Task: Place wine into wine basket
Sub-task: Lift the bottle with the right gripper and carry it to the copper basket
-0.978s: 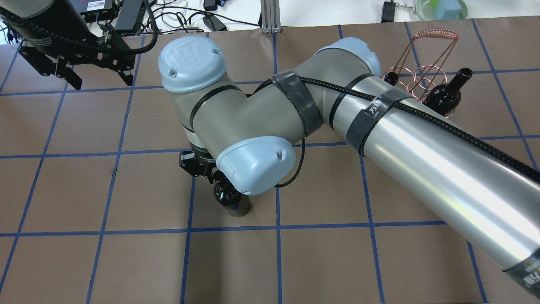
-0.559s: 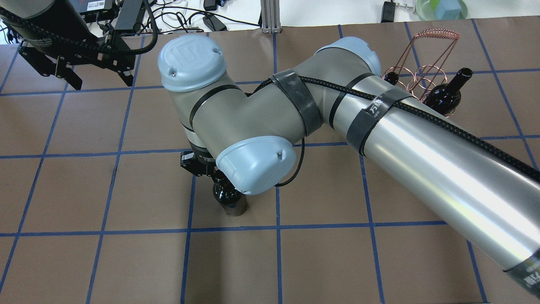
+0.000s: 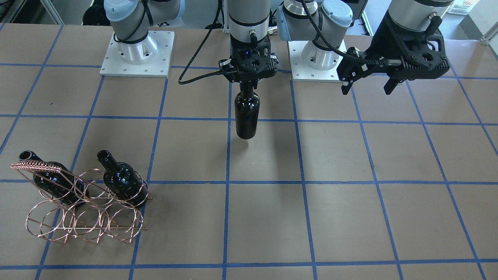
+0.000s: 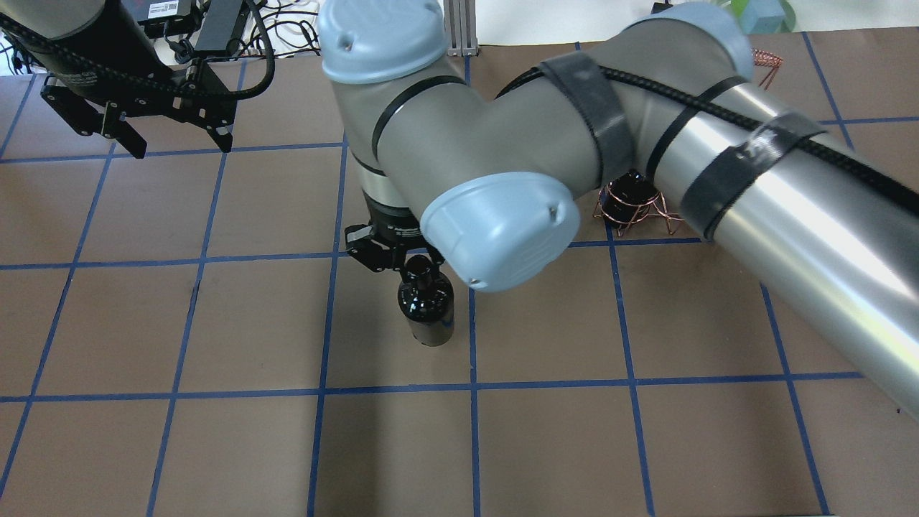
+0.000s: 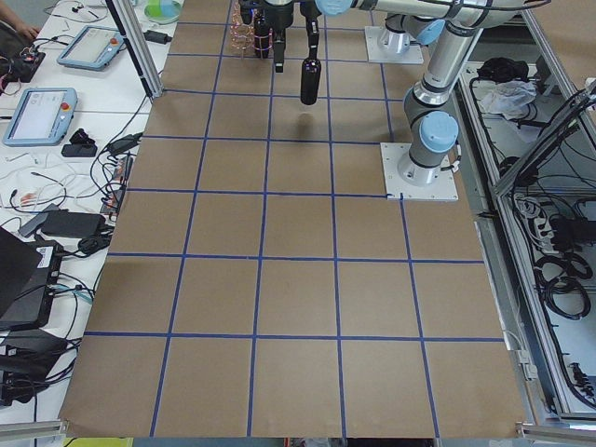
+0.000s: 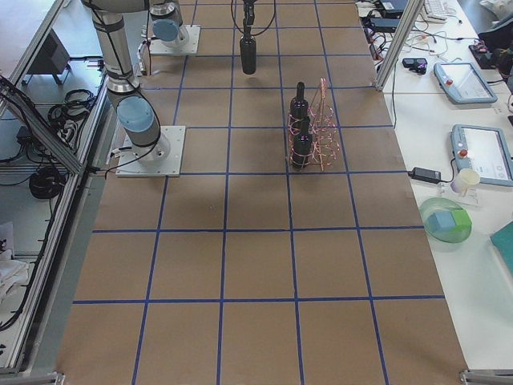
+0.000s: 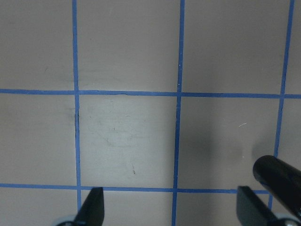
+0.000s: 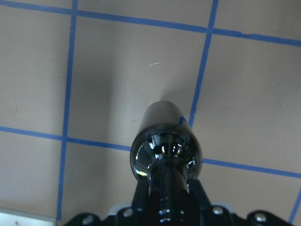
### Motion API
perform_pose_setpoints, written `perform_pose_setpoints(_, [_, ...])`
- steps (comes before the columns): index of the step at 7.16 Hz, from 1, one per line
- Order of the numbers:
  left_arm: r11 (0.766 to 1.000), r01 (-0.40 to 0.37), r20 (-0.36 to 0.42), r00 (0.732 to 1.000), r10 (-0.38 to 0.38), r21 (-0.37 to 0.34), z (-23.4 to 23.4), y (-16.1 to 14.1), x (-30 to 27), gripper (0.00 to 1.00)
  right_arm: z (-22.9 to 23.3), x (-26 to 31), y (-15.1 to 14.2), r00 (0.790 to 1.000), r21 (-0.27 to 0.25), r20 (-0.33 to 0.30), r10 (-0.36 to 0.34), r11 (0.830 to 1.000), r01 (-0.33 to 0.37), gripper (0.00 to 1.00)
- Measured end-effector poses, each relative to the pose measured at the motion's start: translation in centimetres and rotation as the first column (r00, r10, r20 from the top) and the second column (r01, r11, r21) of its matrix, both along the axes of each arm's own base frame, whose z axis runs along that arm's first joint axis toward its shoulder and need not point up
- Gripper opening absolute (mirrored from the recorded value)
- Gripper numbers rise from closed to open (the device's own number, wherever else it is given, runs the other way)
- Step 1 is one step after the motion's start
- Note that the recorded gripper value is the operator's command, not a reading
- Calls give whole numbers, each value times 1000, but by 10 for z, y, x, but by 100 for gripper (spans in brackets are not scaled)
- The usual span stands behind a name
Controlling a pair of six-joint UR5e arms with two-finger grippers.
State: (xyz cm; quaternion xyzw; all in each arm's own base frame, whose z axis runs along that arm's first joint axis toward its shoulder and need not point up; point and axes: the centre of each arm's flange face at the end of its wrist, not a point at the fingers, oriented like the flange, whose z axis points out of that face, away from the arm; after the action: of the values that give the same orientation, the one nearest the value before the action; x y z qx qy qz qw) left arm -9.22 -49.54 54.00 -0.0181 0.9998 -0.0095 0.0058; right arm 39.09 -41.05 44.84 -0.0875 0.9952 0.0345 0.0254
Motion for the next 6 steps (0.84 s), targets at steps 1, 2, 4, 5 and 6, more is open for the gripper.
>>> perform_pose_setpoints(1, [1000, 1, -1, 1000, -1, 3, -1, 0, 0, 100, 20, -39, -7, 1000, 3, -18, 23, 1000, -23, 0])
perform_pose_setpoints(2, [1000, 1, -1, 1000, -1, 6, -3, 0, -1, 100, 36, -82, -21, 999, -3, -23, 38, 999, -38, 0])
perform_pose_setpoints(4, [1000, 3, -2, 1000, -3, 8, -4, 0, -2, 100, 47, -167, -55, 997, -9, -60, 40, 999, -41, 0])
perform_pose_setpoints(5, [1000, 3, -1, 1000, -3, 7, -4, 1, -2, 100, 48, -200, -65, 993, -4, -104, 48, 999, -48, 0])
perform_pose_setpoints(6, [1000, 3, 1, 1000, -3, 6, -3, 2, -2, 100, 50, -222, -71, 991, -1, -123, 50, 999, -50, 0])
